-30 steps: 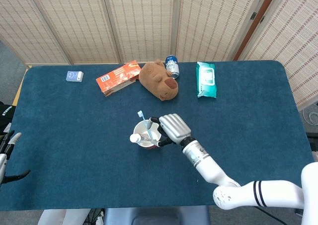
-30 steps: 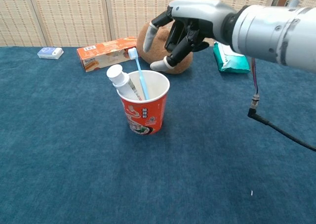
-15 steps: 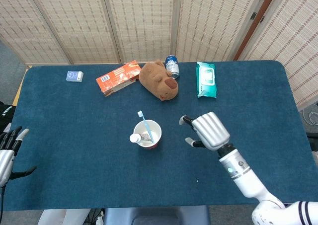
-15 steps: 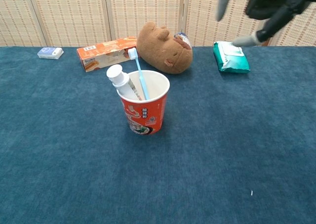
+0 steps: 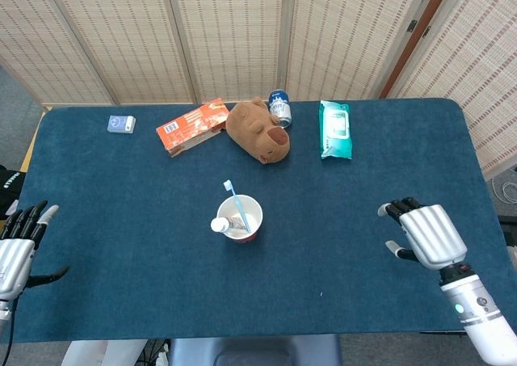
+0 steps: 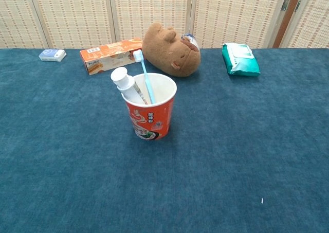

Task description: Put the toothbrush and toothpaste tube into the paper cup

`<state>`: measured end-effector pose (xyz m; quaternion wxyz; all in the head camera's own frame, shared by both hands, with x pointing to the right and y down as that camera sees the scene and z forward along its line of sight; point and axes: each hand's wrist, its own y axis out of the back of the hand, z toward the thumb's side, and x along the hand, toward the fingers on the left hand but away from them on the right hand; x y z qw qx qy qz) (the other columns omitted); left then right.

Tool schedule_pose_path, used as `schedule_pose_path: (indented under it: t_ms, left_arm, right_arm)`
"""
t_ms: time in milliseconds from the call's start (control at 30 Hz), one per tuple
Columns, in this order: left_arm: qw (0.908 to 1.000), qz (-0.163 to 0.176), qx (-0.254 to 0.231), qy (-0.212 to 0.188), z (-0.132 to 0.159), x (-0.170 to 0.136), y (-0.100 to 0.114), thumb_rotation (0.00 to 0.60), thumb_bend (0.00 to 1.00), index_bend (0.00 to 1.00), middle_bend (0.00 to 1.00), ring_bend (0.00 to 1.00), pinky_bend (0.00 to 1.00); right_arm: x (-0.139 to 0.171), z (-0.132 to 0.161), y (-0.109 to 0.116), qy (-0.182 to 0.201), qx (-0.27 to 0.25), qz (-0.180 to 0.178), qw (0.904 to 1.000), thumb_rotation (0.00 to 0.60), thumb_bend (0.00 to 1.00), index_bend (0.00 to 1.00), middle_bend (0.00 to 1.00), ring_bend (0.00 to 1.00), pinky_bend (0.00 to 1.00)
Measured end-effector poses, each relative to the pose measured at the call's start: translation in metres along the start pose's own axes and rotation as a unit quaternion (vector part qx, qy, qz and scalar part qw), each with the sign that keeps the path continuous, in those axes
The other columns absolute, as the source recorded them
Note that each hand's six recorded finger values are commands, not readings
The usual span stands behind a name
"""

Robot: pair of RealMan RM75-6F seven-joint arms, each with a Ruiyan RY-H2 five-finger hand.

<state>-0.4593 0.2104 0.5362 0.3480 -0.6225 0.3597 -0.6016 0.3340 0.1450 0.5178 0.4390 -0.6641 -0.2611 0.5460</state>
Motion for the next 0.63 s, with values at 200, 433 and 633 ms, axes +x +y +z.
schedule_pose_path:
  t_ms: [200, 433, 633]
  left_arm:
    - [1.0000, 0.003, -0.004, 0.000, -0.001, 0.000, 0.001, 0.600, 0.00, 0.00, 0.00, 0.00, 0.00]
    - [0.9999, 0.007, -0.009, 0.002, -0.002, -0.001, 0.002, 0.600, 0.00, 0.00, 0.00, 0.00, 0.00]
    - [0.9999, 0.006, -0.012, -0.001, 0.002, -0.002, 0.000, 0.600, 0.00, 0.00, 0.00, 0.00, 0.00]
  right_arm:
    - [0.020, -0.028, -0.003, -0.047, 0.032, -0.060, 0.9966, 0.600, 0.13, 0.31, 0.17, 0.13, 0.44]
    - [0.050, -0.052, -0.021, -0.088, 0.046, -0.102, 0.9898, 0.600, 0.13, 0.31, 0.17, 0.12, 0.44]
    - [0.055, -0.058, -0.033, -0.087, 0.016, -0.091, 0.9919, 0.600, 0.13, 0.31, 0.17, 0.12, 0.44]
